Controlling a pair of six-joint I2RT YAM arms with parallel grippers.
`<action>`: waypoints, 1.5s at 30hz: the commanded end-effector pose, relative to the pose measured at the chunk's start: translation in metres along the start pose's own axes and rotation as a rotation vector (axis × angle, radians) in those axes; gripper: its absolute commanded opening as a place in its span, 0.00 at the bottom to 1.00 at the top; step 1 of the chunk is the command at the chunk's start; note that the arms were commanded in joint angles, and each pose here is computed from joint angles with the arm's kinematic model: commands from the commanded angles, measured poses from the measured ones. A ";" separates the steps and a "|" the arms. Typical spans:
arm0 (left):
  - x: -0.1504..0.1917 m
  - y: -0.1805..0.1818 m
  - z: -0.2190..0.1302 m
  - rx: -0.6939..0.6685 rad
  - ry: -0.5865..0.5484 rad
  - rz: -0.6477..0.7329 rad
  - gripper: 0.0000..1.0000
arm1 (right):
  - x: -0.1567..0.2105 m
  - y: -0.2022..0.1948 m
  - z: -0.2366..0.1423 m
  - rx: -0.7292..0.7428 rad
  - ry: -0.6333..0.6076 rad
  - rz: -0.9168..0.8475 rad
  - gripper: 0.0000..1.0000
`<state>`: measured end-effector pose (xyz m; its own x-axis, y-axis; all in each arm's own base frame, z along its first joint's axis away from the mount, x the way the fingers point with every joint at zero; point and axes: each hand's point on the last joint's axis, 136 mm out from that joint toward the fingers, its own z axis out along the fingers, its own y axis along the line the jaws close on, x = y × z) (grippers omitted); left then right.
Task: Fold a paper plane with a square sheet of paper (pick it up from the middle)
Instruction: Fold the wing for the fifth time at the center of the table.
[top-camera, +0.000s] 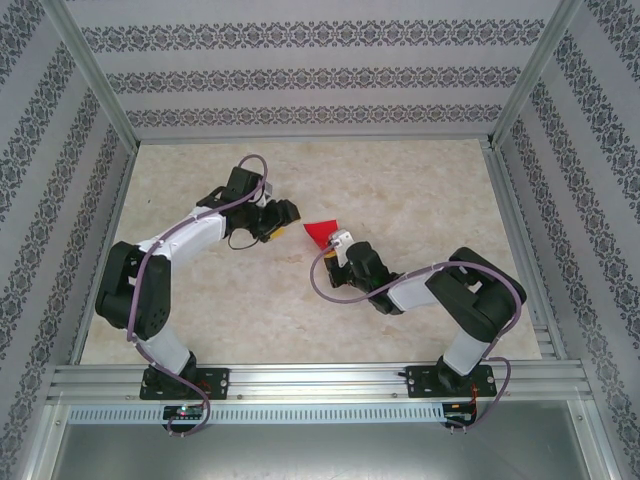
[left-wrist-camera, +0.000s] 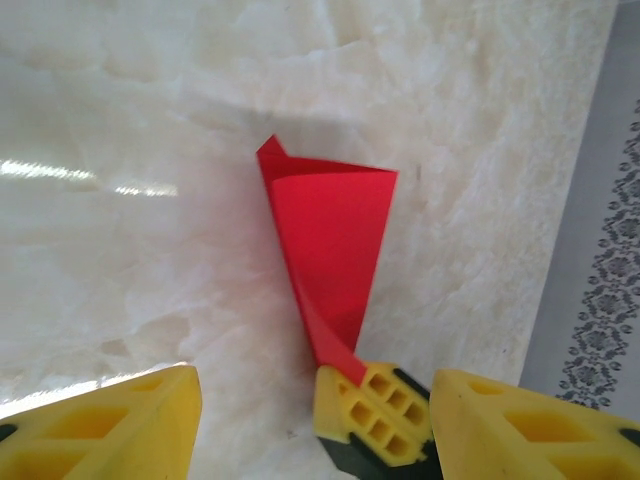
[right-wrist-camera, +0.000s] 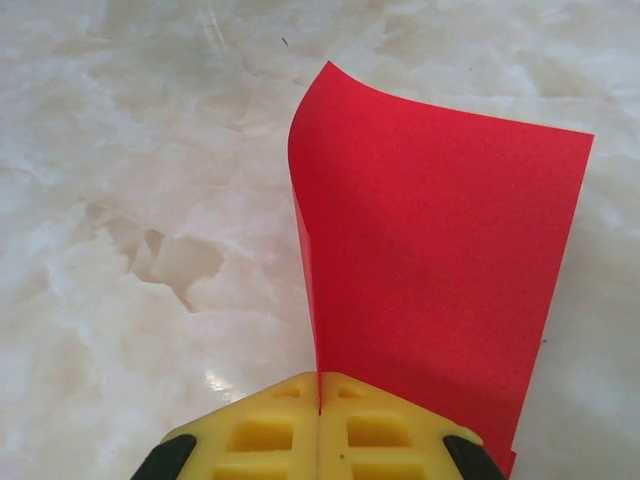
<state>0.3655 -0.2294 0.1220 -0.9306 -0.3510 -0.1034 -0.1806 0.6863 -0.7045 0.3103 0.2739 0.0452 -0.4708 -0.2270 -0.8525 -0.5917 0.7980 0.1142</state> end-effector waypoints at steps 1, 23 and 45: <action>-0.004 -0.002 -0.001 0.046 -0.033 0.064 0.63 | -0.021 0.013 -0.005 -0.120 -0.035 0.162 0.00; 0.031 -0.022 0.045 0.213 0.050 0.199 0.61 | -0.022 -0.016 -0.003 -0.212 0.016 0.579 0.00; 0.042 -0.043 0.084 0.294 0.113 0.262 0.45 | -0.003 -0.033 -0.002 -0.282 0.073 0.818 0.00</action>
<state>0.3531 -0.3106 0.0755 -0.9754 -0.1327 -0.1763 0.0685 0.5773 -0.8137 0.3319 0.2481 0.0488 -0.8452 0.3039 -0.4396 -0.1989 0.5846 0.7866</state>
